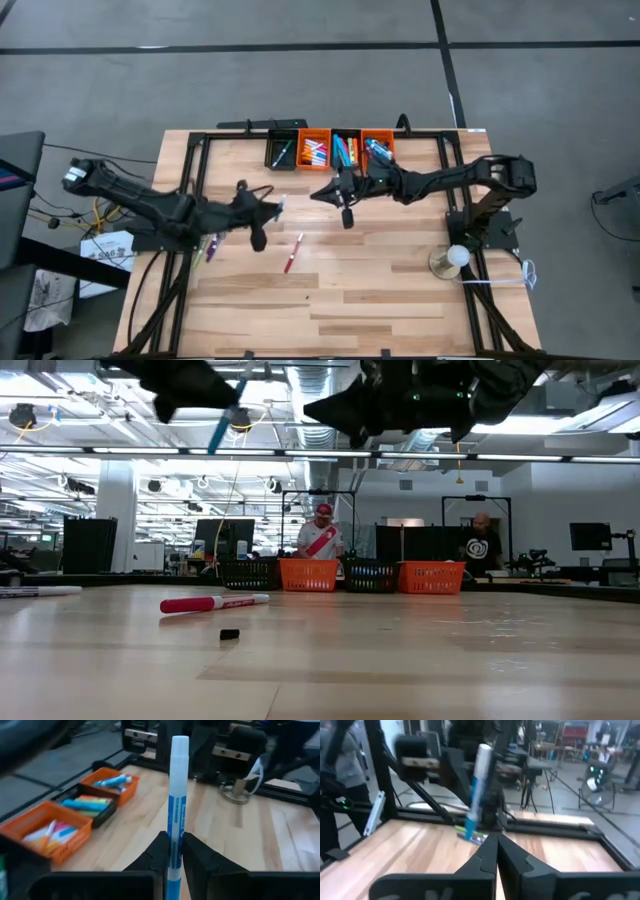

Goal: Pick & Place Markers
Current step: Put the light blue and white marker pen into the left black bin

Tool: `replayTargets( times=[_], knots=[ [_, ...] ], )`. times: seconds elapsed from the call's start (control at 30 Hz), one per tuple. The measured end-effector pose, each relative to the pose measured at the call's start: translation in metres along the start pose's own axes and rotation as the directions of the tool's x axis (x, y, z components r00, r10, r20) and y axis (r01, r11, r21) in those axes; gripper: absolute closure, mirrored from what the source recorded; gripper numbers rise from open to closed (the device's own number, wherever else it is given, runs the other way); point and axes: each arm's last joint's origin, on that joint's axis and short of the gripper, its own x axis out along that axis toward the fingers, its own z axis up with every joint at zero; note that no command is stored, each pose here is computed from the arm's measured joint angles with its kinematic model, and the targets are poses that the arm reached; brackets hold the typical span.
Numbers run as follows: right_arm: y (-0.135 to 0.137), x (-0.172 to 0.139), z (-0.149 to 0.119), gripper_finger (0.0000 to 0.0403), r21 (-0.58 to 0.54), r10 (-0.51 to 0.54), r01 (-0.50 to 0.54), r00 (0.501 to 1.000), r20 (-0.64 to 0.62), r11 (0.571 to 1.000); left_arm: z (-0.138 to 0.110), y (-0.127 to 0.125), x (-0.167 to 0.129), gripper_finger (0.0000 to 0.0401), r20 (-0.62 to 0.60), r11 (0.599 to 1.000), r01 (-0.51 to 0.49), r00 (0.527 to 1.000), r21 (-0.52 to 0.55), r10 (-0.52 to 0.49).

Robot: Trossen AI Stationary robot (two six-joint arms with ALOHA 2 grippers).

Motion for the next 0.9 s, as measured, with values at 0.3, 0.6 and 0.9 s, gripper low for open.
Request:
replayTargets(
  times=[0.3, 0.6, 0.9],
  knots=[
    [-0.004, -0.001, 0.011, 0.0392, -0.094, 0.058, -0.046, 0.990, 0.129, 0.994, -0.006, 0.033, 0.023, 0.0361, -0.045, 0.994, 0.107, 0.993, 0.003, -0.106],
    [-0.020, -0.007, 0.010, 0.0274, -0.102, 0.022, -0.009, 0.991, 0.129, 0.995, 0.003, 0.045, 0.029, 0.0359, 0.013, 0.975, 0.218, 0.976, 0.037, -0.219],
    [-0.024, 0.024, 0.002, 0.0196, -0.100, 0.043, -0.030, 0.991, 0.127, 0.995, 0.005, 0.044, 0.030, 0.0357, 0.038, 0.970, 0.232, 0.971, 0.079, -0.235]
  ],
)
